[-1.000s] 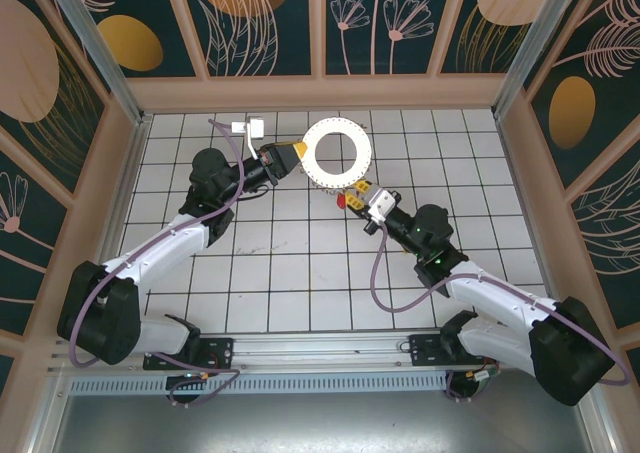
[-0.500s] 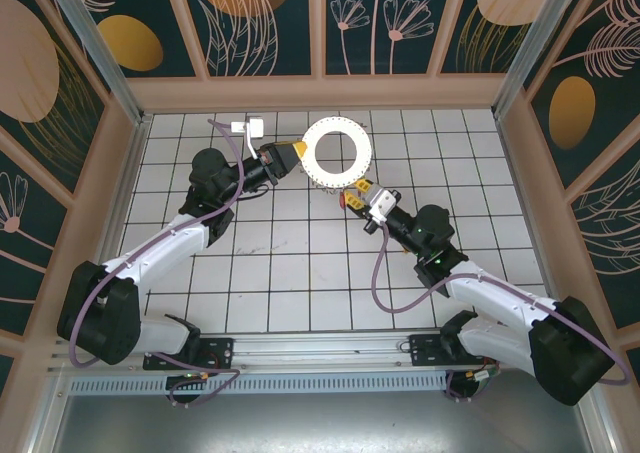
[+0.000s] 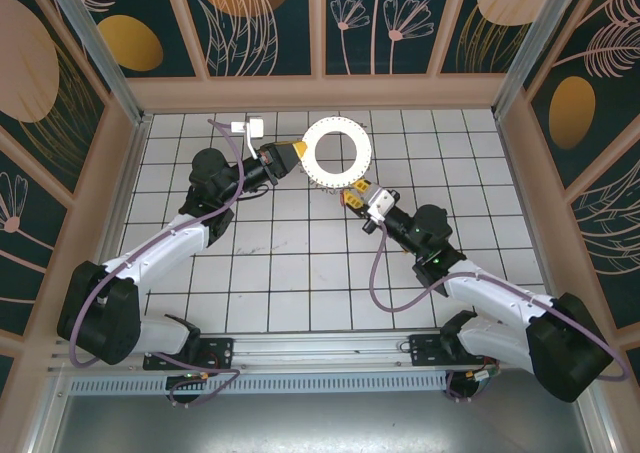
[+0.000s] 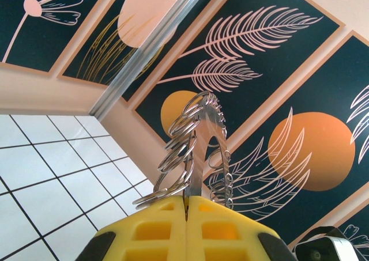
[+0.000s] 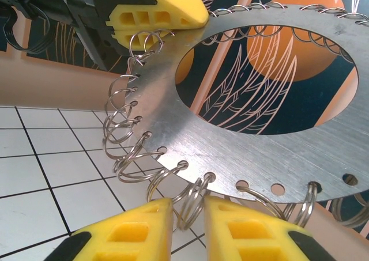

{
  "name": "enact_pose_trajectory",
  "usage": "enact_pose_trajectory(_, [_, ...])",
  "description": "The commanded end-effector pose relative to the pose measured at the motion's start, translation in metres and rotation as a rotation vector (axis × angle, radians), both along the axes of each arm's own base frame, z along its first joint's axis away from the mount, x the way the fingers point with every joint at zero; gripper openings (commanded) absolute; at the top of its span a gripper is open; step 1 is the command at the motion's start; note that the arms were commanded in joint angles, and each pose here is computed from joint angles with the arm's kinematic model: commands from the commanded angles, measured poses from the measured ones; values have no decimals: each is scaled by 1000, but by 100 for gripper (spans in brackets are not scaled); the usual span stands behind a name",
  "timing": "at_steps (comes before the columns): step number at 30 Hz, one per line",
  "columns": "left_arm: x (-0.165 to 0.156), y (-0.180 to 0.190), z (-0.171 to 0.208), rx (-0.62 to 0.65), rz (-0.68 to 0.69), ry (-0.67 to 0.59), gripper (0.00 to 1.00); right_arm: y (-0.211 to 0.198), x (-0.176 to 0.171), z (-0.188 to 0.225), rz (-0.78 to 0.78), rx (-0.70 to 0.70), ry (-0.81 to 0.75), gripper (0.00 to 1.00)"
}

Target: Put the keys on the keyring

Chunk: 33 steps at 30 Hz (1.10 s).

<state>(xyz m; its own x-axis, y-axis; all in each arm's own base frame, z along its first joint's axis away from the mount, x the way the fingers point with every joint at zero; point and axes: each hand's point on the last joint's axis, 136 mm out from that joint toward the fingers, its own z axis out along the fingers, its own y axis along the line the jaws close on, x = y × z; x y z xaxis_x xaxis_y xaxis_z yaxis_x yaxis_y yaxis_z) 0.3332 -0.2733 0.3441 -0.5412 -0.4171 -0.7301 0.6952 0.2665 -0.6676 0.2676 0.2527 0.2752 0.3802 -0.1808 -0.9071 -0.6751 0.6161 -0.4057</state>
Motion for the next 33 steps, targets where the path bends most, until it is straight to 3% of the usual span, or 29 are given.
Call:
enact_pose_trajectory(1, [-8,4,36,-67,0,-100,0,1,0,21,-8,59,-46,21])
enact_pose_trajectory(17, [-9,4,32,-74,0,-89,0,0,2,21,-34,78,-47,13])
enact_pose_trajectory(26, [-7,5,29,-77,5,-78,1,0,1,20,-43,70,-51,0])
enact_pose_trajectory(33, [4,10,20,-81,63,-19,3,-1,5,15,-64,61,-24,0])
